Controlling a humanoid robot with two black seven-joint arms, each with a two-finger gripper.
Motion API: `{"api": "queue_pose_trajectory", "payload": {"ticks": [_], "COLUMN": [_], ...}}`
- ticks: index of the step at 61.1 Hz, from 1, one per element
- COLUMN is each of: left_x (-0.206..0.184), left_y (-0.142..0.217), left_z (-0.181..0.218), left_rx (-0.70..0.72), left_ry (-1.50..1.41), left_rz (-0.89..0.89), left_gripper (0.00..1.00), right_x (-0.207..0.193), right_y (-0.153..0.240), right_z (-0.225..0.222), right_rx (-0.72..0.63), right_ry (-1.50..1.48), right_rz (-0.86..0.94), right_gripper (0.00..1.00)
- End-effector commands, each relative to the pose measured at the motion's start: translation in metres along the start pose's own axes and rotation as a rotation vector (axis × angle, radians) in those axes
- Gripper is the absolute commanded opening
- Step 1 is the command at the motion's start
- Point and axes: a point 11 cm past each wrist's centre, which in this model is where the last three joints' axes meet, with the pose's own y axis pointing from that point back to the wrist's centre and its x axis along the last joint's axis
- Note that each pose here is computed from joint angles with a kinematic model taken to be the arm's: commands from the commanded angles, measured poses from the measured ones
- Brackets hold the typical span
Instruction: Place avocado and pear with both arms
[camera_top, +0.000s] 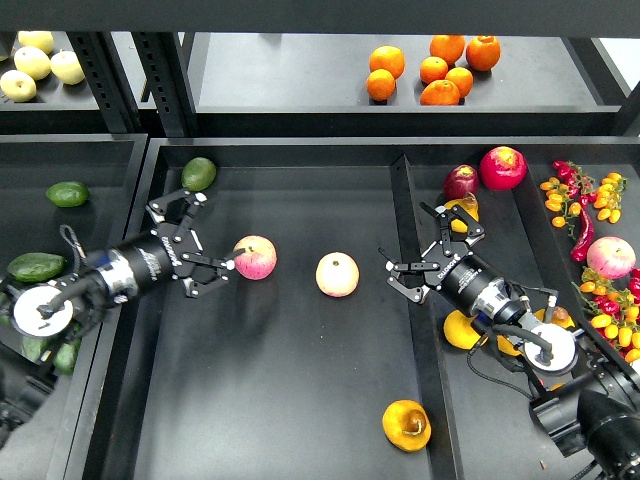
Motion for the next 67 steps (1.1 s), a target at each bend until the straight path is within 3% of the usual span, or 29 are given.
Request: {"api": "queue_pose_trajectory", "payload": {"ticks": [1,38,57,67], "left_x": [-0.014,0.001,0.004,0.004], "left_y": [-0.015,-0.004,-0.002,-0.002], "left_z": [-0.016,-0.024,-0.026,-0.025], "left_rx": [-0.047,-0.195,-0.207,-0.209], "left_ry": [0.081,0.258,0.294,0.295], "left_rz": [-0.054,-0.049,-0.047,-0.048], "left_gripper": [0.93,0.96,0.97,0.98], "right_x": [0.0,-0.008,-0.04,-0.054], "right_y": [0.0,-0.004,-0.025,-0.032], "right_z": [0.0,0.004,0.0,0.018], "right_rx": [-0.002,-0.074,-0.196,-0.339], "right_ry": [-0.002,0.014,0.183,0.273], "right_rz": [0.001,-0.024,-0.078,-0.103], "right_gripper": [1.0,1.0,1.0,1.0]}}
